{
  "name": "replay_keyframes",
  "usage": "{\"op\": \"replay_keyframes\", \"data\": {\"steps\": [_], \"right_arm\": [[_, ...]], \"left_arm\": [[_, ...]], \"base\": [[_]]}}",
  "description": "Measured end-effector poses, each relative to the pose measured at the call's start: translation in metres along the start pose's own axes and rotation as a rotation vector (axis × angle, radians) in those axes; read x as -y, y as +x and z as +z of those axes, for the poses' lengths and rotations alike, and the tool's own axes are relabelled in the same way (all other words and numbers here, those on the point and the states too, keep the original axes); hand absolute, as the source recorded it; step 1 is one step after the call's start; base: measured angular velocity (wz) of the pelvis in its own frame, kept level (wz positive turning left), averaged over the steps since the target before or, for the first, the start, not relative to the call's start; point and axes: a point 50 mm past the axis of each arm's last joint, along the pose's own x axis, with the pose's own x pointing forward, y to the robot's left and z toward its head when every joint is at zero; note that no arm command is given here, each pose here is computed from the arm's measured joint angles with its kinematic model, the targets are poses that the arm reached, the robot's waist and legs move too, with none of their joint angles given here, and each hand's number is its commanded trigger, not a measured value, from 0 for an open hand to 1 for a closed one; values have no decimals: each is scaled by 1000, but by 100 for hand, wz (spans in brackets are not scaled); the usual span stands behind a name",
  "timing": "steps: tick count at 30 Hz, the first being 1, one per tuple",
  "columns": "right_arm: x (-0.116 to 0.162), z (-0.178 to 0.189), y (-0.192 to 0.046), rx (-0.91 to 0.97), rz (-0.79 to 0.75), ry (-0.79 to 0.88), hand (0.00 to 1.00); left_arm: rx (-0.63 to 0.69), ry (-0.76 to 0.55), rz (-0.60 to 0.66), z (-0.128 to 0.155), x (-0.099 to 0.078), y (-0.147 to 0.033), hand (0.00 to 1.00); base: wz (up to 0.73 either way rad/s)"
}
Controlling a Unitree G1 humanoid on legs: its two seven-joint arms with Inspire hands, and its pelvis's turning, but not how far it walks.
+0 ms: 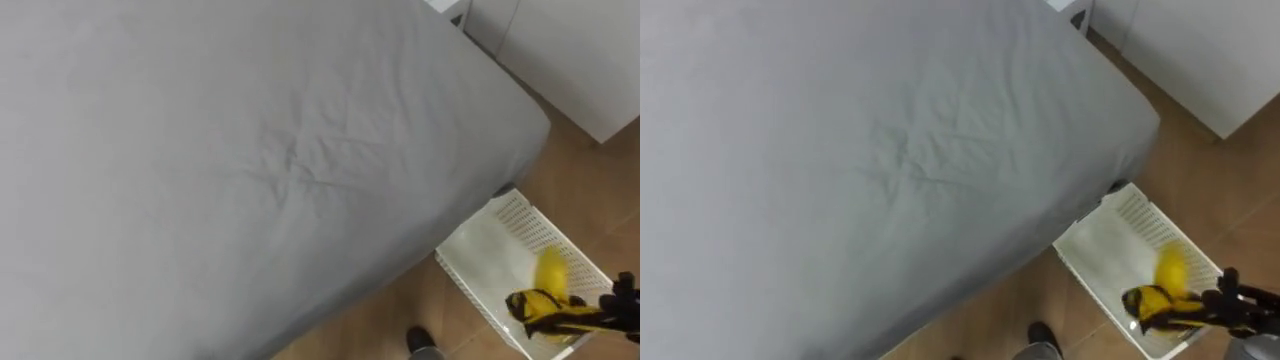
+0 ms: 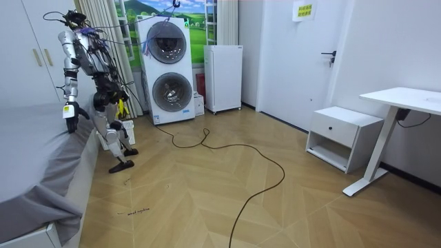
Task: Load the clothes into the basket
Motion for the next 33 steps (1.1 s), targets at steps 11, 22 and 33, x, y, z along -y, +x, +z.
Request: {"op": "replay_keyframes", "data": {"steps": [11, 22, 33], "right_arm": [[8, -13, 0, -30, -20, -1, 0], [18, -36, -3, -77, -27, -54, 0], [12, -97, -25, -218, 70, -118, 0]], "left_arm": [[21, 4, 1, 1, -4, 0, 0], [43, 11, 42, 0, -23, -1, 0], [60, -3, 63, -9, -28, -3, 0]], "base": [[11], [10], [19]]}}
